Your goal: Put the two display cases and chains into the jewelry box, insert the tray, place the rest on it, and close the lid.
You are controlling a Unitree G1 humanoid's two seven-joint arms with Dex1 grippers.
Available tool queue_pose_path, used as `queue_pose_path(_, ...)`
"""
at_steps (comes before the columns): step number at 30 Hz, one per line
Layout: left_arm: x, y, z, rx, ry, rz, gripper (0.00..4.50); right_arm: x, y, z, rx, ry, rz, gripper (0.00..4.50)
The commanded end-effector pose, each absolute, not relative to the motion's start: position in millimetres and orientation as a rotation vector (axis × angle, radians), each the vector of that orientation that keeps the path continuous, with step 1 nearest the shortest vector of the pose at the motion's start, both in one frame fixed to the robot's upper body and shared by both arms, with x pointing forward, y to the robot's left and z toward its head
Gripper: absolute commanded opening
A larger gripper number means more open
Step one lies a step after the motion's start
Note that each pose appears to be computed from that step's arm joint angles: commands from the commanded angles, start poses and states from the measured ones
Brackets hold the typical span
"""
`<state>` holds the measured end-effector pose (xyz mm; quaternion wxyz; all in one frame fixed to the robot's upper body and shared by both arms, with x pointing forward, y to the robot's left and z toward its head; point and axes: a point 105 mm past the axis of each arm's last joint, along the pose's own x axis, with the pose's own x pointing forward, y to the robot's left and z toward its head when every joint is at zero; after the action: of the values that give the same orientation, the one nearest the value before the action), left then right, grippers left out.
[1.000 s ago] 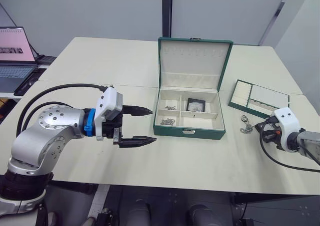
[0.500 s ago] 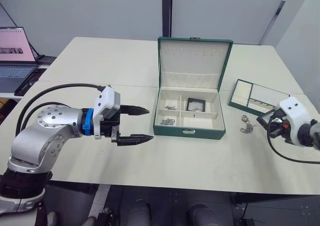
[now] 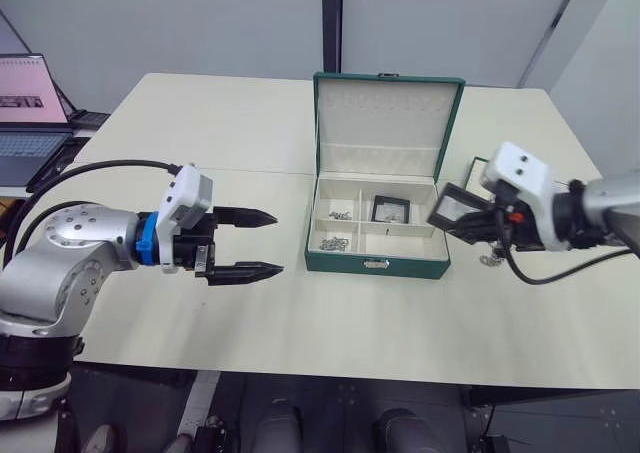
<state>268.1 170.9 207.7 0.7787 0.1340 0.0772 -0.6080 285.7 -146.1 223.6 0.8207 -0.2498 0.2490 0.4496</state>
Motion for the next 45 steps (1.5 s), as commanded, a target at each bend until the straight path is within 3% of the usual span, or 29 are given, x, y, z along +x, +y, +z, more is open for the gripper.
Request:
queue_pose_path(1,264,176,218,0.322,0.130,-1.316,4.50,292,-127,223,-0.568,0.513,1.041,0.04)
queue_pose_path(10,261,178,218,0.329,0.133,-1.314,4.50,316,-102,200,-0.657,0.568,1.164,0.04)
queue_pose_path(23,252,182,216,0.320,0.146,-1.291,4.50,329,-93,189,-0.712,0.588,1.239,0.04)
queue_pose_path(45,251,181,220,0.316,0.138,-1.278,4.50,331,-96,176,-0.720,0.619,1.261,0.04)
